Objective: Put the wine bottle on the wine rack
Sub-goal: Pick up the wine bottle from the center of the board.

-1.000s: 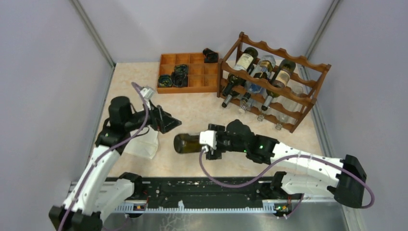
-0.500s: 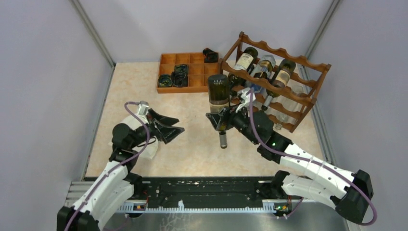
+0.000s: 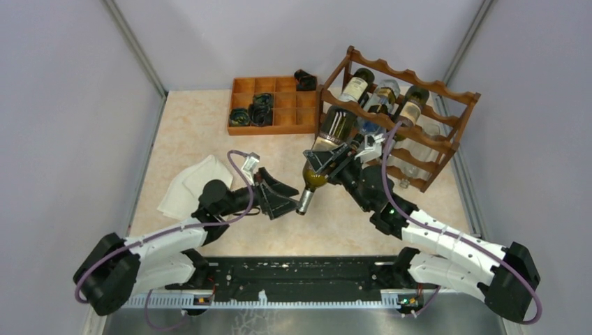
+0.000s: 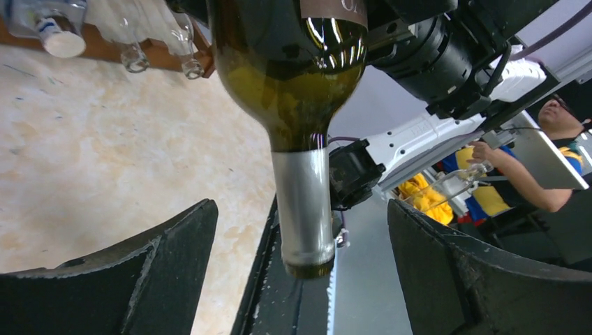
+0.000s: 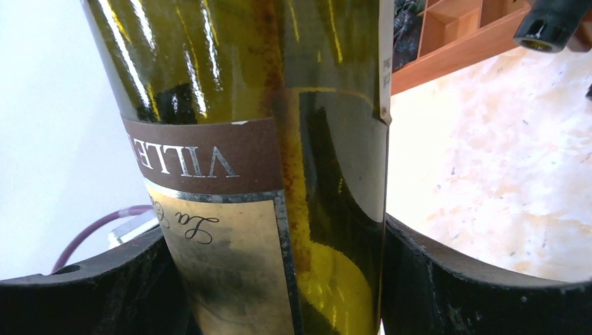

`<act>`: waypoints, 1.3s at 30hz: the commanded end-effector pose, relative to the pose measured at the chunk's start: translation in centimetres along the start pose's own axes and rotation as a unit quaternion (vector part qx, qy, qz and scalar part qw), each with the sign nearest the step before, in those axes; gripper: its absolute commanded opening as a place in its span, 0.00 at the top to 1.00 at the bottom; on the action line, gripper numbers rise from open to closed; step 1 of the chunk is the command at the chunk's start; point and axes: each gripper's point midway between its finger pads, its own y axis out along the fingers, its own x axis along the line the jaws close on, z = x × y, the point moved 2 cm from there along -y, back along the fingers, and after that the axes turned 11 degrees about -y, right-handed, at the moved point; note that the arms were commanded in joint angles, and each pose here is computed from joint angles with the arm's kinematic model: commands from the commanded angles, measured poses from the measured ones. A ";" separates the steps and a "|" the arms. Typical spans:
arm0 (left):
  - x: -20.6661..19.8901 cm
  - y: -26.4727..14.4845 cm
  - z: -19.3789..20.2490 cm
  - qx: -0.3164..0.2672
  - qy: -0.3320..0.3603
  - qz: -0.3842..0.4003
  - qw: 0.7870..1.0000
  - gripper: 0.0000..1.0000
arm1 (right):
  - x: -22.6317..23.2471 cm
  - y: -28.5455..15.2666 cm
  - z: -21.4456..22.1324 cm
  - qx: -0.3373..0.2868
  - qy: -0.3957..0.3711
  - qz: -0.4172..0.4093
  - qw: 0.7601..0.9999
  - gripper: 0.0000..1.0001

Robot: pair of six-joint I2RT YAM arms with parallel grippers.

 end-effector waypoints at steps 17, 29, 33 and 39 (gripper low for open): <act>-2.0 6.8 0.5 -0.005 -0.083 0.055 0.995 0.39 | 3.0 -1.5 -5.0 -0.105 0.145 -0.082 0.980 1.00; -2.2 8.1 1.3 0.011 -0.085 0.059 0.995 0.73 | 2.2 -1.7 -5.2 -0.119 0.163 -0.071 0.977 1.00; -2.2 8.0 1.7 0.022 -0.079 0.063 0.995 0.76 | 2.1 -2.3 -6.2 -0.138 0.156 -0.068 0.976 1.00; -2.6 7.5 1.9 0.021 -0.069 0.083 0.994 1.00 | 2.3 -2.7 -6.2 -0.136 0.152 -0.076 0.976 0.68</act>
